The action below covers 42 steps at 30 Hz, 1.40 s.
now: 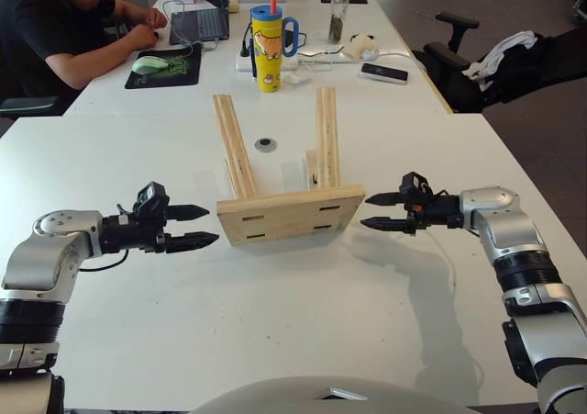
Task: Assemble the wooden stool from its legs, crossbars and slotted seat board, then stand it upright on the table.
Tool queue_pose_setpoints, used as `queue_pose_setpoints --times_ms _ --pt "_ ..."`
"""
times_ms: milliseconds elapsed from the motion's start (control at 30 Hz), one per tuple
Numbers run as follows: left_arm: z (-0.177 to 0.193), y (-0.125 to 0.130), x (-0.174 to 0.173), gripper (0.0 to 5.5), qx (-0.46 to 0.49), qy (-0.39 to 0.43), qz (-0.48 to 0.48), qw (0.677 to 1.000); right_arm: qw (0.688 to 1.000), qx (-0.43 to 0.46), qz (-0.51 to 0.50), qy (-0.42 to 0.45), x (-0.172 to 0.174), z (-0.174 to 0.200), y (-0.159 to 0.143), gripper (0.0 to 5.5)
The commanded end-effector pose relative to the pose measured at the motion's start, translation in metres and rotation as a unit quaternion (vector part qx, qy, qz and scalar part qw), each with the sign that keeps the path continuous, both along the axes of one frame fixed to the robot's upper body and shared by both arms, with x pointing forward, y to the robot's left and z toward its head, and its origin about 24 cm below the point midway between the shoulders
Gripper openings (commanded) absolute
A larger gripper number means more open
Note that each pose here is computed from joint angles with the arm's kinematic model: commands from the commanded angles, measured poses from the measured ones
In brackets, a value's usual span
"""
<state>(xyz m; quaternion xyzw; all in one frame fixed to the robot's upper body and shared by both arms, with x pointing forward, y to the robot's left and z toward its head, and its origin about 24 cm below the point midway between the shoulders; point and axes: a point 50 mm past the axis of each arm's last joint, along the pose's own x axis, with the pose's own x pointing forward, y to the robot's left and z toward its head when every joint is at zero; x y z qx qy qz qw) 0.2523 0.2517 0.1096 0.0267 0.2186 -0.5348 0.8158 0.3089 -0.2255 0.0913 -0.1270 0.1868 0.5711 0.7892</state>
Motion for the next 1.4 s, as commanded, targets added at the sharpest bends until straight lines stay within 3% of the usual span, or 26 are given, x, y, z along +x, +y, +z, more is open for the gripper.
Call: queue_pose_setpoints --times_ms 33,200,300,467,667,833,967,1133,1233,1400 --pt "-0.004 -0.011 0.014 3.71 0.018 -0.01 -0.034 0.999 0.999 0.004 0.043 -0.027 0.011 0.009 0.016 3.0" --pt "-0.008 -0.023 0.028 3.71 0.021 -0.025 -0.052 0.998 0.997 0.012 0.064 -0.039 0.016 0.011 0.026 3.0" --pt "-0.008 -0.027 0.032 3.73 0.014 -0.024 -0.058 0.998 0.997 0.013 0.07 -0.038 0.017 0.01 0.028 2.58" --pt "-0.012 -0.025 0.029 2.99 0.028 -0.005 -0.072 0.997 0.997 0.015 0.076 -0.025 0.017 0.012 0.024 1.73" --pt "-0.01 -0.023 0.026 2.13 0.022 0.005 -0.082 0.996 0.994 0.044 0.1 -0.005 0.01 0.017 0.025 1.61" --pt "0.007 -0.026 -0.014 1.73 -0.005 0.046 -0.133 0.99 0.98 0.061 0.176 0.064 -0.041 0.032 0.034 1.51" --pt "0.051 -0.04 -0.049 1.72 -0.069 0.085 -0.184 0.977 0.958 0.065 0.24 0.141 -0.093 0.069 0.04 1.47" --pt "0.134 -0.041 -0.051 1.61 -0.103 0.126 -0.239 0.957 0.916 0.118 0.309 0.226 -0.11 0.165 0.038 1.4" --pt "0.167 -0.04 -0.045 1.5 -0.135 0.172 -0.254 0.942 0.888 0.171 0.307 0.297 -0.102 0.205 0.032 1.37" --pt "0.17 -0.04 0.004 1.35 -0.186 0.263 -0.166 0.932 0.837 0.274 0.204 0.428 -0.048 0.212 0.022 1.31"
